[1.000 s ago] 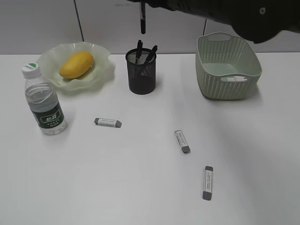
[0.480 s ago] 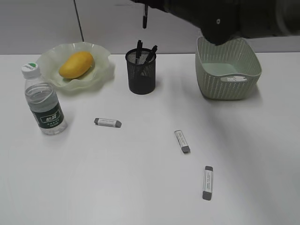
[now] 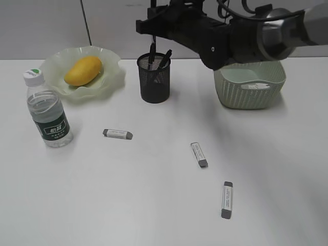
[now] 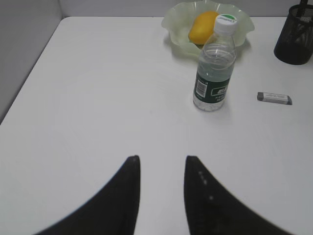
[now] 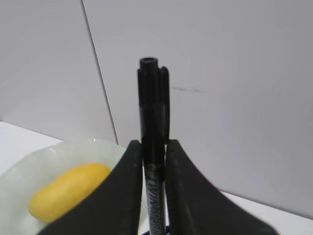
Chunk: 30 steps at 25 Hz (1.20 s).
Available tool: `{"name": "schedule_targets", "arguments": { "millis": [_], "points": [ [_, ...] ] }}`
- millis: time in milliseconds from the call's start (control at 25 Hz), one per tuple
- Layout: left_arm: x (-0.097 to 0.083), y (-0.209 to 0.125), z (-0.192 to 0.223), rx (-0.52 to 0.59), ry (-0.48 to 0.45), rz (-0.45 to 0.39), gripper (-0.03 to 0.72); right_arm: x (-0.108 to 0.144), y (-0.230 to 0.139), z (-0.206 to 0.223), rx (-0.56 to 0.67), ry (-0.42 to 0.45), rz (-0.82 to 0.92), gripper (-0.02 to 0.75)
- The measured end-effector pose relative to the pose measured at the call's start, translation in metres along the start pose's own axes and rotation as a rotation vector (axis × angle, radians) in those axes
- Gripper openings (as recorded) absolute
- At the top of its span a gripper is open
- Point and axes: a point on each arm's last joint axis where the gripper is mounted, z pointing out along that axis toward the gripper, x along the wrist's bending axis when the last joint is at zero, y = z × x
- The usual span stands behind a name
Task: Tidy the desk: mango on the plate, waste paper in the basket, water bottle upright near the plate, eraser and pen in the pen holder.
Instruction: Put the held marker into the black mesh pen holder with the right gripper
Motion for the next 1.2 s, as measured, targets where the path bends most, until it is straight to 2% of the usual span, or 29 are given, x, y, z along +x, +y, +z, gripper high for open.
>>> {"name": "schedule_targets", "arguments": {
  "millis": [400,760,880,1040,1200],
  "points": [
    [0.000,0.000,0.000,0.000,0.000,0.000,0.239,-0.010,-0.039,0.009,0.080,-0.030,-0.020,0.115],
    [-0.001,0.000,0.000,0.000,-0.006,-0.003,0.239,-0.012,-0.047,0.010,0.102,-0.038,-0.009,0.125],
    [-0.001,0.000,0.000,0.000,-0.006,-0.004,0.239,-0.012,-0.049,0.010,0.119,-0.039,0.000,0.215],
    [-0.001,0.000,0.000,0.000,-0.006,-0.004,0.239,-0.012,-0.052,0.010,0.156,-0.042,0.019,0.396],
    [-0.001,0.000,0.000,0.000,-0.006,-0.004,0.239,-0.012,-0.054,0.009,0.179,-0.043,0.027,0.451]
  ]
}}
